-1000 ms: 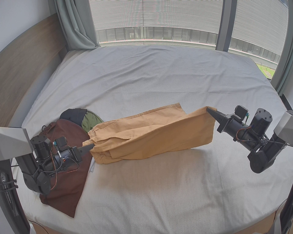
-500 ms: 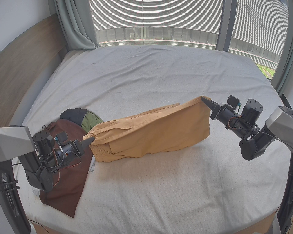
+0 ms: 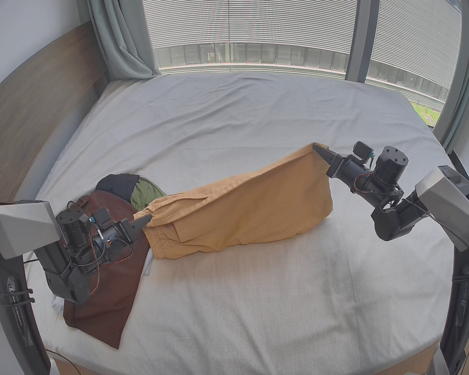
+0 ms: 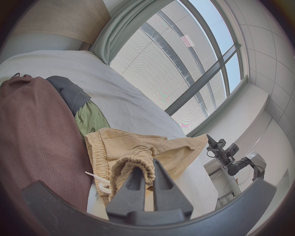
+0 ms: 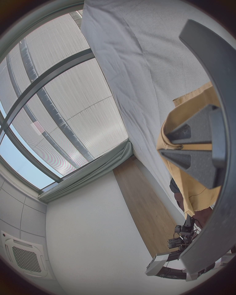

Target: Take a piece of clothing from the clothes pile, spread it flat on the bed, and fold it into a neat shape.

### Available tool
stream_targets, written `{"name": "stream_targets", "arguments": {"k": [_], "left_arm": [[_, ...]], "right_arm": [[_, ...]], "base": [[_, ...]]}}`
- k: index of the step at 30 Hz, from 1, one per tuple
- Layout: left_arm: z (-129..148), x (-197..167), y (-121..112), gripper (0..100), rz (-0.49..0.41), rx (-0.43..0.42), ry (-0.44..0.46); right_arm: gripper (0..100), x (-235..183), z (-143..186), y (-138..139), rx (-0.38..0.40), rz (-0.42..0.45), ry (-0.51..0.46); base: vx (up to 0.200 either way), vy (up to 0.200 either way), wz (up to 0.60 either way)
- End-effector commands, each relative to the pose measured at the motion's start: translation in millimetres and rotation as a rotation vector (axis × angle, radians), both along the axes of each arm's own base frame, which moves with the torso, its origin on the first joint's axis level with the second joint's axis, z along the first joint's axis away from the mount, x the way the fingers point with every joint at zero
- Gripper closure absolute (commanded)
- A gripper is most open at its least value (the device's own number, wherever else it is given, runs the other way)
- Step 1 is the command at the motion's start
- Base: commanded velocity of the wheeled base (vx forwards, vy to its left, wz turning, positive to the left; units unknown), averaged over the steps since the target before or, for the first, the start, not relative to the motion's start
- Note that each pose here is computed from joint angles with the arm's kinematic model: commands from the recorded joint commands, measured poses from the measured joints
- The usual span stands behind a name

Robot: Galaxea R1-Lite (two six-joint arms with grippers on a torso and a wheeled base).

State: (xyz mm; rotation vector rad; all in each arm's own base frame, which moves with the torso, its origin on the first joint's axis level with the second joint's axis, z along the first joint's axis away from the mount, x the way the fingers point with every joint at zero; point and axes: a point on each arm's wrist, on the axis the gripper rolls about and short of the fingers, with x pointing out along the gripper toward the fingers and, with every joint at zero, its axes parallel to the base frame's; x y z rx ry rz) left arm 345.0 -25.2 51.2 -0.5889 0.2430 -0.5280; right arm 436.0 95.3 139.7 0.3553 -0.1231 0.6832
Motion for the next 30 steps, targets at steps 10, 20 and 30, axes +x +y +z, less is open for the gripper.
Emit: {"name": "stream_targets", "arguments": {"k": [10, 20, 30], "left_arm": [[-16, 13, -2, 100, 0.0, -0.003, 0.019], [-24, 27, -7, 100, 0.034, 0.001, 0.001], [-29, 35, -7, 100, 0.054, 0.002, -0.007]], "right_arm": [[100, 25, -19, 6, -0.007, 0.001, 0.027], [100, 37, -27, 7, -0.009, -0.002, 0.034], [100, 51, -42, 12, -0.011, 0.003, 0.05]], "base": [[0.0, 0.0, 0.0], [0.0, 0.0, 0.0], [0.0, 0.0, 0.0]]}}
